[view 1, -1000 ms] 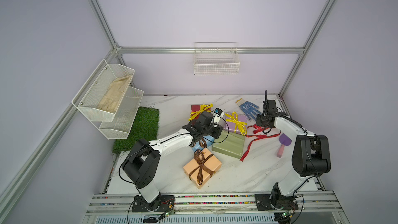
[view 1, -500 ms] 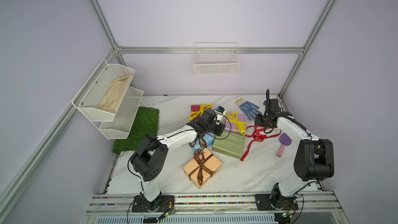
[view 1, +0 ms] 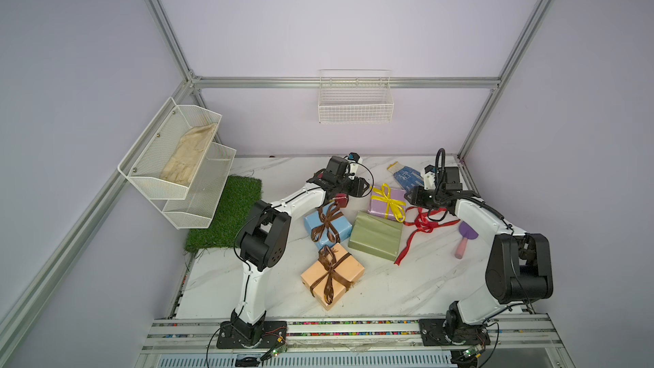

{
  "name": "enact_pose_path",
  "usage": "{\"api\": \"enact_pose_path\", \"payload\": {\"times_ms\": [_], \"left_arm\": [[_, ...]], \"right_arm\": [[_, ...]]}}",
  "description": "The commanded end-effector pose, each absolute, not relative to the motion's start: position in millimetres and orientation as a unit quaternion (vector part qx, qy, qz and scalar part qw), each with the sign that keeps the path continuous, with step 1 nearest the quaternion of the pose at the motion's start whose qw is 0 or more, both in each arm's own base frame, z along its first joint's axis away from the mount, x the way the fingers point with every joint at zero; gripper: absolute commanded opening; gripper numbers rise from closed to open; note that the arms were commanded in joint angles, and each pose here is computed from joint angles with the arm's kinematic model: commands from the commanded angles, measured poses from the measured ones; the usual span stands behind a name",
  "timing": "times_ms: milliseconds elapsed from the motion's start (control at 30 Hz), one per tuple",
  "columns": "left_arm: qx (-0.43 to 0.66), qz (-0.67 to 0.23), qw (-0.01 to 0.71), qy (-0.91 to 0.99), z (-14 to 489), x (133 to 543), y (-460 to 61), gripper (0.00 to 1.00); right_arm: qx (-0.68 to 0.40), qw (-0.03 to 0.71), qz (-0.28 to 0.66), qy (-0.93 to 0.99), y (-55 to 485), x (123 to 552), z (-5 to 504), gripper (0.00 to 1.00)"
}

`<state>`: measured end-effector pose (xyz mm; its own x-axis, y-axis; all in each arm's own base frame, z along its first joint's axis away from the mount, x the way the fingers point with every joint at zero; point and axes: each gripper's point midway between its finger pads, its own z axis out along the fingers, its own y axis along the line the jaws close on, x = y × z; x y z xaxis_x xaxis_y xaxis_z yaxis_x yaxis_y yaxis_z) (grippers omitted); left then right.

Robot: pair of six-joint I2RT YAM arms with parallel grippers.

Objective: Untie the ribbon bows on the gift boxes
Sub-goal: Untie the ribbon from the gift box.

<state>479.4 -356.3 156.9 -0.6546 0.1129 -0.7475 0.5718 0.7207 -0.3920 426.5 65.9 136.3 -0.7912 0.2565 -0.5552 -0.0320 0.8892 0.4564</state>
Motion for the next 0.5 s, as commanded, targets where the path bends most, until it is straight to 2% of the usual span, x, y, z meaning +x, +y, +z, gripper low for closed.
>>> {"api": "enact_pose_path", "payload": {"times_ms": [0,333,467], "left_arm": [[0.226,-0.34,0.375,0.832,178,484,-374,0.55],[0.217,-0.363,0.35,0.836,153,493,-389,0.56],[0.21,-0.367,0.346,0.838,147,499,-392,0.56]], "right_arm": [[0.06,0.329,0.257,0.907,74,439,137,0.44],[0.065,0.306,0.23,0.922,76,447,103,0.44],[0.059,0.302,0.237,0.922,85,448,99,0.38]]}}
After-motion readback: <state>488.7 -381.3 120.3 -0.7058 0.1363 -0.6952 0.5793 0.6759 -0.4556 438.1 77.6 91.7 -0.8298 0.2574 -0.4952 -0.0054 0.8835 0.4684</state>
